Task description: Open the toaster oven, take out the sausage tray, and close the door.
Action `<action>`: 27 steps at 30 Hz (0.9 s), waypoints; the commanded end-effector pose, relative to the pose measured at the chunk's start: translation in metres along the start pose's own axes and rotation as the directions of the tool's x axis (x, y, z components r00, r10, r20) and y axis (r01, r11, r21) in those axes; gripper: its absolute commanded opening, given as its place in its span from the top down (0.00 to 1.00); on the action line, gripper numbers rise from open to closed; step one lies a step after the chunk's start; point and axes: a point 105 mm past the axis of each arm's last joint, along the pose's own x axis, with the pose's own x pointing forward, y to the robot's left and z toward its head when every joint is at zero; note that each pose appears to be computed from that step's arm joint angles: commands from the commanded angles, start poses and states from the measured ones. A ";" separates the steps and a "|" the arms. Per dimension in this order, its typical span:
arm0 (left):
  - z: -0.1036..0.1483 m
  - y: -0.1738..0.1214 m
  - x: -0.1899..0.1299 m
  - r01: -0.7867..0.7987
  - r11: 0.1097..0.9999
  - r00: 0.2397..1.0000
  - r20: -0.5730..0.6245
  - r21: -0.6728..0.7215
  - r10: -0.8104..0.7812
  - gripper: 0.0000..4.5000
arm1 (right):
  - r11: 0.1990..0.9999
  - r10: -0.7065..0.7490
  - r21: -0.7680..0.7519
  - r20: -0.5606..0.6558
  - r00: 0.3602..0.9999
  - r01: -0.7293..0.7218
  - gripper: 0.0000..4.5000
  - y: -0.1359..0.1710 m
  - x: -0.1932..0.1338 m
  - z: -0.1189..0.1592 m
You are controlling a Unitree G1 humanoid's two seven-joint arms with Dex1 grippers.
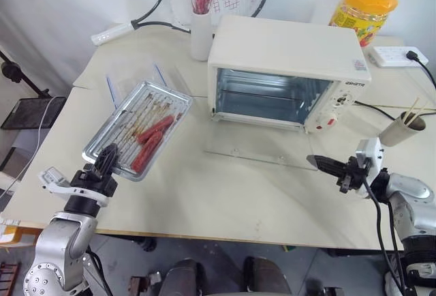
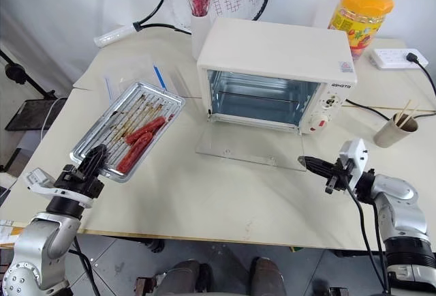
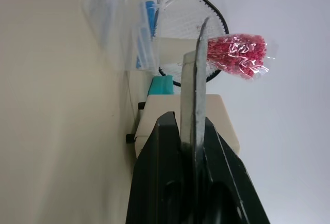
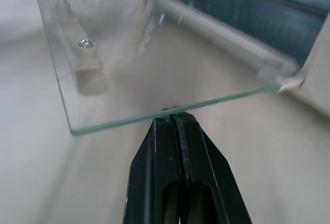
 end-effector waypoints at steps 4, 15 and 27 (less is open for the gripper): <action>-0.004 -0.016 -0.005 0.060 0.998 0.998 -0.014 0.030 -0.060 1.00 | 0.996 -0.081 -0.017 0.310 0.947 0.091 0.99 -0.008 0.002 0.098; -0.035 -0.001 -0.009 0.038 0.999 0.984 -0.175 0.013 -0.035 1.00 | 0.995 -0.043 -0.090 0.101 0.994 0.052 0.80 0.037 -0.012 0.068; -0.093 0.019 0.005 0.062 0.997 0.636 -0.771 0.040 -0.008 1.00 | 0.965 0.023 -0.261 -0.007 1.000 -0.024 0.01 0.082 -0.060 0.033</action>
